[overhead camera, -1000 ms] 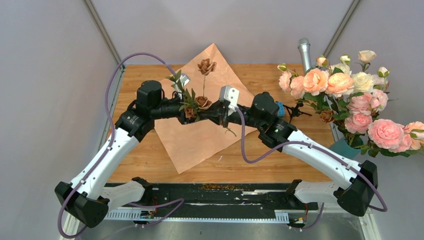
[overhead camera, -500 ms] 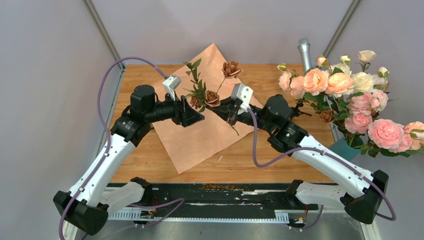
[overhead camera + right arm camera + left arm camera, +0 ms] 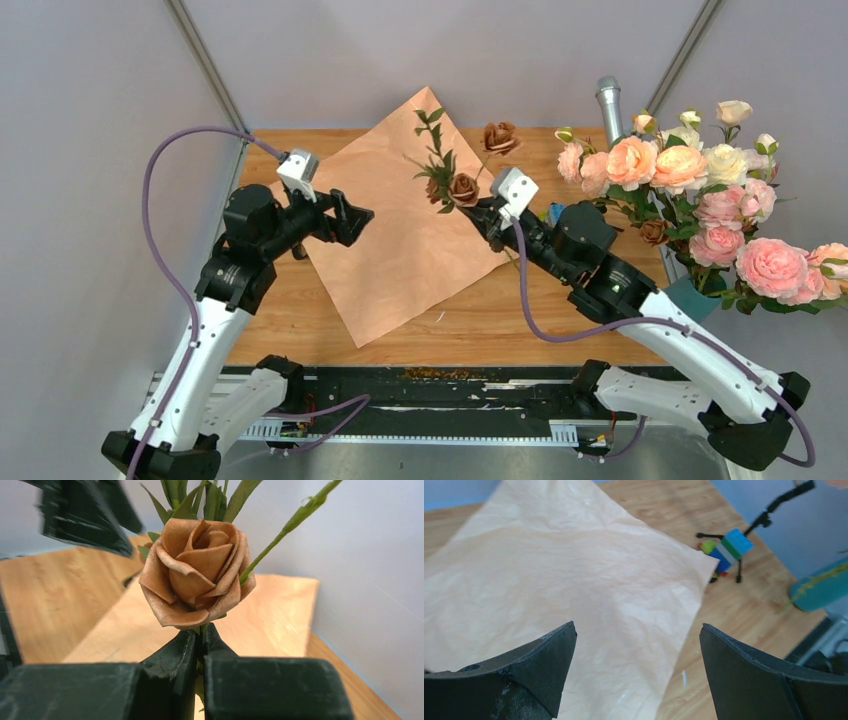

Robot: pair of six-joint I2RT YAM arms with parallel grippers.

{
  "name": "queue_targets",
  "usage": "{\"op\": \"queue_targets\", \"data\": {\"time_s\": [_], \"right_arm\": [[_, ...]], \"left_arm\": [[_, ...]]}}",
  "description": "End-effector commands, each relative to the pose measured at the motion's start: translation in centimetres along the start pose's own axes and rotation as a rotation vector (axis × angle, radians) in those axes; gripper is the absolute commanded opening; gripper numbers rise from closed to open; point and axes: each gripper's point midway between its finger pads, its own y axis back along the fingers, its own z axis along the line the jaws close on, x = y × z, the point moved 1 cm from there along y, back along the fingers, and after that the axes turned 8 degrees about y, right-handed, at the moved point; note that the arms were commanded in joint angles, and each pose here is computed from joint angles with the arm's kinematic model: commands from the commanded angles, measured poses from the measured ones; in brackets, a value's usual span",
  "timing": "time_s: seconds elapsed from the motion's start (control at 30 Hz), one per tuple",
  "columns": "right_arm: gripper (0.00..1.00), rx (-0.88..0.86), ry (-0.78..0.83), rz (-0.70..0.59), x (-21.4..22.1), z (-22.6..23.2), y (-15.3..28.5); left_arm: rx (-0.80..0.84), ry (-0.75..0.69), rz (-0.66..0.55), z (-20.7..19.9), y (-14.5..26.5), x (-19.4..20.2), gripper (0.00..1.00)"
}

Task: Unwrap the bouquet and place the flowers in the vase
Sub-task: Pick up the fake flower from the wrapping paper, then insert the fake flower into the vase.

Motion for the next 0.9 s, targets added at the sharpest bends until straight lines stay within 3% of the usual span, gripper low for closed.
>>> {"op": "queue_targets", "data": {"time_s": [0.0,0.3,0.53,0.67,0.87], "right_arm": [[0.0,0.343,0.094,0.155,-0.6,-6.7,5.6],[0.0,0.797,0.279,0.383,-2.7,-14.7,15.9],[0.0,0.984,0.332,0.381,-4.6,-17.1,21.8],[0.0,0.989,0.367,0.355,-5.1,-17.2,22.2],[0.0,1.008,0.466,0.448,-3.6,-18.7,20.8]], "left_arm": [[-0.237,-0.115,-0.123,4.5,2.1,-2.0,1.0],[-0.28,-0.18,-0.079,6.6,2.3,-0.7,1.0],[-0.291,-0.194,-0.076,7.4,2.5,1.2,1.0],[-0.286,-0.194,-0.076,7.5,2.5,1.9,1.0],[-0.287,-0.201,-0.068,7.7,2.5,2.8,1.0]]}}
